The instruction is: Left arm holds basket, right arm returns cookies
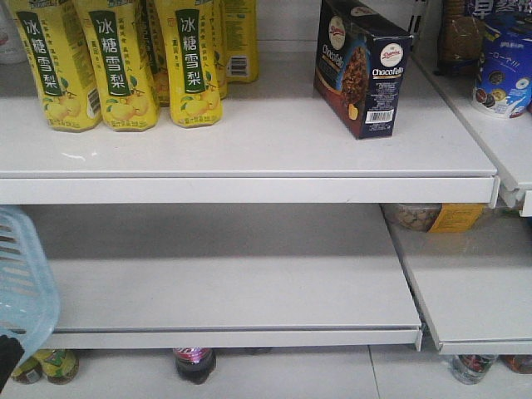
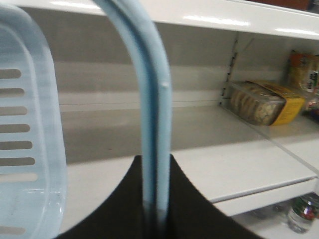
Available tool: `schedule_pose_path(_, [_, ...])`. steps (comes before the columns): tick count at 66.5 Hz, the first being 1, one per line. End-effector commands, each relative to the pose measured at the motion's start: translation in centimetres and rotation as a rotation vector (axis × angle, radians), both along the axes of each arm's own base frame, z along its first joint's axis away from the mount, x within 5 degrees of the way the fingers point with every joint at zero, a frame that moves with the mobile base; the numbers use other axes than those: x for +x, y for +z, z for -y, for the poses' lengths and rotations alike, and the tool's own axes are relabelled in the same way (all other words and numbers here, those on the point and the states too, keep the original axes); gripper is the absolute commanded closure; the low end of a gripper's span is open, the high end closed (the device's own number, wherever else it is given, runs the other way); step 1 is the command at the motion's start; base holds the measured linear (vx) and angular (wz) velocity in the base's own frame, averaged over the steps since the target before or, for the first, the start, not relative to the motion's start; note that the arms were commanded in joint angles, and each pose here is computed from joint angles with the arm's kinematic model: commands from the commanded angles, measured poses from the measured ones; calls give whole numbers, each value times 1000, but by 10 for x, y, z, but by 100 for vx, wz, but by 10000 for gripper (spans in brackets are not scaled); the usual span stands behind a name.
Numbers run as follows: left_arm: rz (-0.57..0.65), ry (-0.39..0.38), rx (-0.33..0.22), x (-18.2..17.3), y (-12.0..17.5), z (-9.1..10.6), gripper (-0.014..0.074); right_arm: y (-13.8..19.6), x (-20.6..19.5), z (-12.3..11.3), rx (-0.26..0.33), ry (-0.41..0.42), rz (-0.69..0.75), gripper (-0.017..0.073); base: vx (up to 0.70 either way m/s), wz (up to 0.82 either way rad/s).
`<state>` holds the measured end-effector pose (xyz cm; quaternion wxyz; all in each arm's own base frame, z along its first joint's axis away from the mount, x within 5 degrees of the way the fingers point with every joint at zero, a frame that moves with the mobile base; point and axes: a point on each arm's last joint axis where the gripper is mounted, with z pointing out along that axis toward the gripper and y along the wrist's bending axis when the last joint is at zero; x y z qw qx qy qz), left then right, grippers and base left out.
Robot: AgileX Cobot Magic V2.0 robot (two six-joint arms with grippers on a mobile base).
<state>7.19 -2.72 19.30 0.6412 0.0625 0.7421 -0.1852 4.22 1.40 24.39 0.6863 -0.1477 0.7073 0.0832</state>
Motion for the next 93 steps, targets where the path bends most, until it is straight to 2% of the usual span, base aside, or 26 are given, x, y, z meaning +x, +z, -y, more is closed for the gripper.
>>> schedule_pose_path(1, [145, 67, -11, -2, 16, -6, 600, 14, -1, 0, 28, 0, 82, 568, 0, 0])
schedule_pose_path(20, [165, 194, -21, -13, 7, -17, 600, 14, -1, 0, 28, 0, 82, 568, 0, 0])
schedule_pose_path(29, [163, 266, -6, -16, 5, -22, 600, 14, -1, 0, 28, 0, 82, 568, 0, 0])
schedule_pose_path(36, [134, 308, 28, -16, 1, -24, 600, 14, -1, 0, 28, 0, 82, 568, 0, 0])
schedule_pose_path(48, [155, 307, 138, -16, 1, -25, 600, 14, -1, 0, 28, 0, 82, 568, 0, 0])
schedule_pose_path(53, [160, 304, 161, -16, 1, -24, 600, 14, -1, 0, 27, 0, 81, 568, 0, 0])
schedule_pose_path(93, [164, 305, 164, -16, 2, -24, 600, 14, -1, 0, 27, 0, 81, 568, 0, 0])
